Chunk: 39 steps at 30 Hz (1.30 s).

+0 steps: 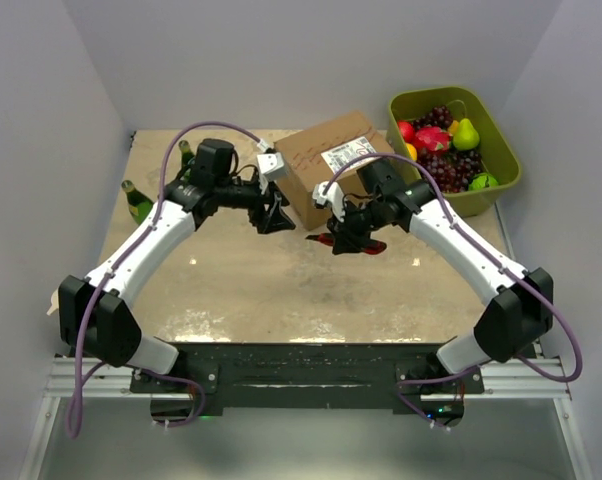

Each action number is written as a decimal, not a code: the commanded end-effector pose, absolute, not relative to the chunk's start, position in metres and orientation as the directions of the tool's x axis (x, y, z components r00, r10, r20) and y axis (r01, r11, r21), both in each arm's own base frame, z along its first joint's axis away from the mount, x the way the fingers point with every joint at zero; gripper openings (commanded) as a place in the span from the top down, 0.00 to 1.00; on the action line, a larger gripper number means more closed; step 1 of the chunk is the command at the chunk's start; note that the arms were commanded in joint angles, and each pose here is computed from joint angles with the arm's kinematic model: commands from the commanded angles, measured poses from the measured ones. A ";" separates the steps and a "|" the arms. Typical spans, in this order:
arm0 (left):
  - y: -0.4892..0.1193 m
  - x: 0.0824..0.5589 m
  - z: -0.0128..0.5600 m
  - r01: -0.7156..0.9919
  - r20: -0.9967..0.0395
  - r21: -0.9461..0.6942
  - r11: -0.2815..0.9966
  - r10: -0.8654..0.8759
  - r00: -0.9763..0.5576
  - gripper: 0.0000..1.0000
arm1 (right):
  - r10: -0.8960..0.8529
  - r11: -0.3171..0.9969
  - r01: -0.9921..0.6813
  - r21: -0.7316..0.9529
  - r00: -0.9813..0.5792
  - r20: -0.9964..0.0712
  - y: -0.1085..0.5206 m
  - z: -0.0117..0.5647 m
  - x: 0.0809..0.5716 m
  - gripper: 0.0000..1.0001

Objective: Unpack the express box
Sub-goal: Move the express box to the center of the board.

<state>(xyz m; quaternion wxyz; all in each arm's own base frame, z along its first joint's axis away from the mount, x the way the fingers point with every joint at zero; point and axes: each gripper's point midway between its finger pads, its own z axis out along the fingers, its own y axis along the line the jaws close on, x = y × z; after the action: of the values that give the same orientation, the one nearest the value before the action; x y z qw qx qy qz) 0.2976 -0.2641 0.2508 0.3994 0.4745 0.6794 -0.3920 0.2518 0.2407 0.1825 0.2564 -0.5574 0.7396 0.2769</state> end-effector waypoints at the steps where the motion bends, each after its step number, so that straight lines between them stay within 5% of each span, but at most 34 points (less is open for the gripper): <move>1: -0.260 0.312 0.277 0.956 -0.941 -0.065 0.287 0.302 -0.155 0.27 | -0.714 0.246 -0.967 -0.066 -0.135 -0.687 0.224 0.223 0.269 1.00; 7: -0.259 0.335 0.285 0.927 -0.945 -0.037 0.372 0.289 -0.154 0.18 | -0.679 0.310 -0.947 -0.085 -0.158 -0.717 0.218 0.242 0.282 1.00; 14: -0.261 0.425 0.336 0.791 -0.978 0.015 0.612 0.174 -0.116 0.16 | -0.411 0.628 -0.778 0.036 -0.370 -0.833 0.156 0.303 0.366 1.00; 16: -0.275 0.445 0.333 0.785 -0.984 -0.044 0.618 0.108 -0.140 0.15 | -0.352 0.668 -0.742 0.061 -0.387 -0.852 0.145 0.311 0.380 1.00; 18: -0.285 0.471 0.329 0.750 -0.985 -0.098 0.654 0.046 -0.169 0.00 | -0.308 0.698 -0.714 0.057 -0.371 -0.876 0.136 0.324 0.392 1.00; 23: -0.308 0.527 0.320 0.679 -0.992 -0.055 0.732 0.038 -0.121 0.00 | -0.229 0.749 -0.659 0.074 -0.361 -0.904 0.128 0.330 0.402 1.00; 34: -0.356 0.545 0.249 0.790 -0.975 -0.150 0.595 0.042 -0.217 0.00 | -0.204 0.782 -0.614 0.112 -0.422 -0.884 0.109 0.307 0.394 1.00; 35: -0.360 0.537 0.239 0.815 -0.970 -0.164 0.556 0.061 -0.237 0.01 | -0.205 0.782 -0.613 0.114 -0.425 -0.882 0.107 0.306 0.394 1.00; 39: -0.348 0.516 0.189 0.856 -0.933 -0.200 0.476 0.175 -0.315 0.31 | -0.211 0.780 -0.615 0.115 -0.430 -0.878 0.103 0.305 0.398 1.00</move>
<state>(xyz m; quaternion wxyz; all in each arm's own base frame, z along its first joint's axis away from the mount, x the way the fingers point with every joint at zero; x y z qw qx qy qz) 0.5412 -0.3494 0.2228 0.5279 0.3079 0.7208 -0.3269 0.3963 0.1035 0.2817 0.4402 -0.2446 0.8377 0.2112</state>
